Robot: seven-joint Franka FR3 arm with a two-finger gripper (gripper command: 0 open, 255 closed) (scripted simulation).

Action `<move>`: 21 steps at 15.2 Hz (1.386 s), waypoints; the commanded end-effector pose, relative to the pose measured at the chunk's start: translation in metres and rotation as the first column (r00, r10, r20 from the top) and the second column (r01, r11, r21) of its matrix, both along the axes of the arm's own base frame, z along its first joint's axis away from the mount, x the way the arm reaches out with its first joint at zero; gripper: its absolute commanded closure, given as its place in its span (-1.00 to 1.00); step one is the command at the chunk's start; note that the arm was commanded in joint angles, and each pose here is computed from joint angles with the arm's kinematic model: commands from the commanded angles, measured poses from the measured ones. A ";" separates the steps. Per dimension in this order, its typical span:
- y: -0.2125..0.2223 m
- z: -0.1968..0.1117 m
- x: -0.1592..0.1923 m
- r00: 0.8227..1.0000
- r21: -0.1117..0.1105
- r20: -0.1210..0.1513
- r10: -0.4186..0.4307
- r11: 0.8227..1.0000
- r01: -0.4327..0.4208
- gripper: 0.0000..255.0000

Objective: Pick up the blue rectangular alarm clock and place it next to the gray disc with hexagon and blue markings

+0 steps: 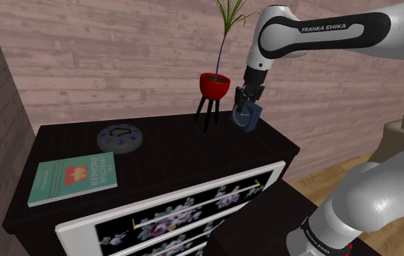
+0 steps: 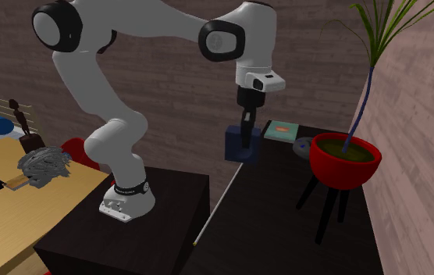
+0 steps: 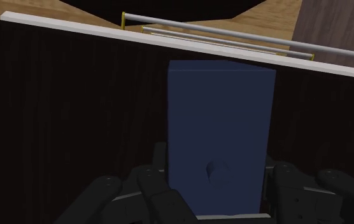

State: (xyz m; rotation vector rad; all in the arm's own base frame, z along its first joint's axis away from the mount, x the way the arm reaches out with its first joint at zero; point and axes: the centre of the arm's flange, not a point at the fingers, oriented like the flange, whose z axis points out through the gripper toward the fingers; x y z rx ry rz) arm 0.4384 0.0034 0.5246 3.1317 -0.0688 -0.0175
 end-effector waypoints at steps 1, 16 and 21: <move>0.013 0.006 0.005 1.000 0.000 0.000 0.000 1.000 0.000 1.00; 0.192 0.007 0.090 1.000 0.000 0.000 0.000 1.000 0.000 1.00; 0.238 0.002 0.111 1.000 0.000 0.000 0.000 1.000 0.000 1.00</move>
